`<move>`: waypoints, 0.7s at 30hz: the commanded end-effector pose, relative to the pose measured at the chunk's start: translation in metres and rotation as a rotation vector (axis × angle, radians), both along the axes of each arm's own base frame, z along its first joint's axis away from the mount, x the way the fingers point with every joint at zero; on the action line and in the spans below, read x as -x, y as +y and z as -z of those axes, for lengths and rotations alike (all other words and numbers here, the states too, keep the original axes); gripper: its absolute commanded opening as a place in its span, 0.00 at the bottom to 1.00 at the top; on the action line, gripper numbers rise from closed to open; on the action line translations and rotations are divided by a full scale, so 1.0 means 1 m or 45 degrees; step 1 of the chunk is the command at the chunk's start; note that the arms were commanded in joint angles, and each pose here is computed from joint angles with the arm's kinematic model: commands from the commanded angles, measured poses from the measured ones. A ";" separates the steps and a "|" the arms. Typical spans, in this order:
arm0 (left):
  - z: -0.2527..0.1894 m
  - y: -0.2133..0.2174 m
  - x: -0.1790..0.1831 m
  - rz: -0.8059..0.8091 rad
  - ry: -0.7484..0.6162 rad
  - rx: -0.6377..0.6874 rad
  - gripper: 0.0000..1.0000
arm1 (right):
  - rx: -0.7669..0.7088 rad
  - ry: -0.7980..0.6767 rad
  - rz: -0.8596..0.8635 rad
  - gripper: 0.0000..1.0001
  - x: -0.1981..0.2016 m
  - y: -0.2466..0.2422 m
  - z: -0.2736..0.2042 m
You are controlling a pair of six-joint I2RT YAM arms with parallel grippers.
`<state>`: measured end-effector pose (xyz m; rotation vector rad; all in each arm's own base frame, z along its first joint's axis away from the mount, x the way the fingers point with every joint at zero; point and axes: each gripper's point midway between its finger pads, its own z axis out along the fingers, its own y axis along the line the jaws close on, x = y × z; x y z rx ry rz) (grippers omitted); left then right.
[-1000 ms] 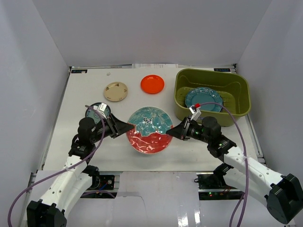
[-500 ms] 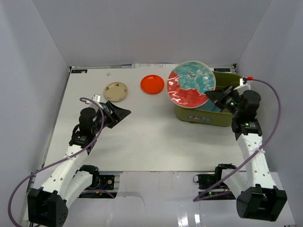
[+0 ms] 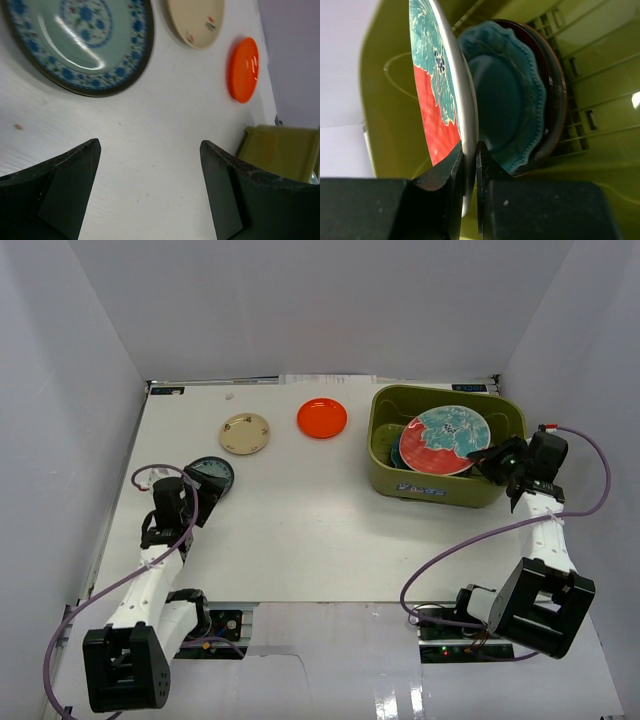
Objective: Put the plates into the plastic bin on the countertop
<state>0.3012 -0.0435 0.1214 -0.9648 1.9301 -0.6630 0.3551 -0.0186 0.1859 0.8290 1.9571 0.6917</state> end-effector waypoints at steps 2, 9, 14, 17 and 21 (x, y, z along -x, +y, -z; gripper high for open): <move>0.034 0.040 0.008 -0.205 0.150 -0.049 0.92 | 0.104 -0.266 -0.027 0.08 -0.024 -0.006 -0.059; 0.064 0.068 0.012 -0.350 0.264 -0.069 0.93 | 0.114 -0.155 -0.047 0.31 -0.031 -0.009 -0.027; 0.078 0.077 0.008 -0.398 0.334 -0.069 0.93 | 0.179 -0.073 -0.044 0.64 -0.026 -0.009 -0.019; 0.081 0.082 0.007 -0.415 0.365 -0.083 0.93 | 0.241 -0.074 0.009 0.87 -0.022 -0.015 -0.029; 0.089 0.088 0.010 -0.438 0.388 -0.099 0.91 | 0.378 -0.097 0.099 0.94 -0.012 -0.029 -0.053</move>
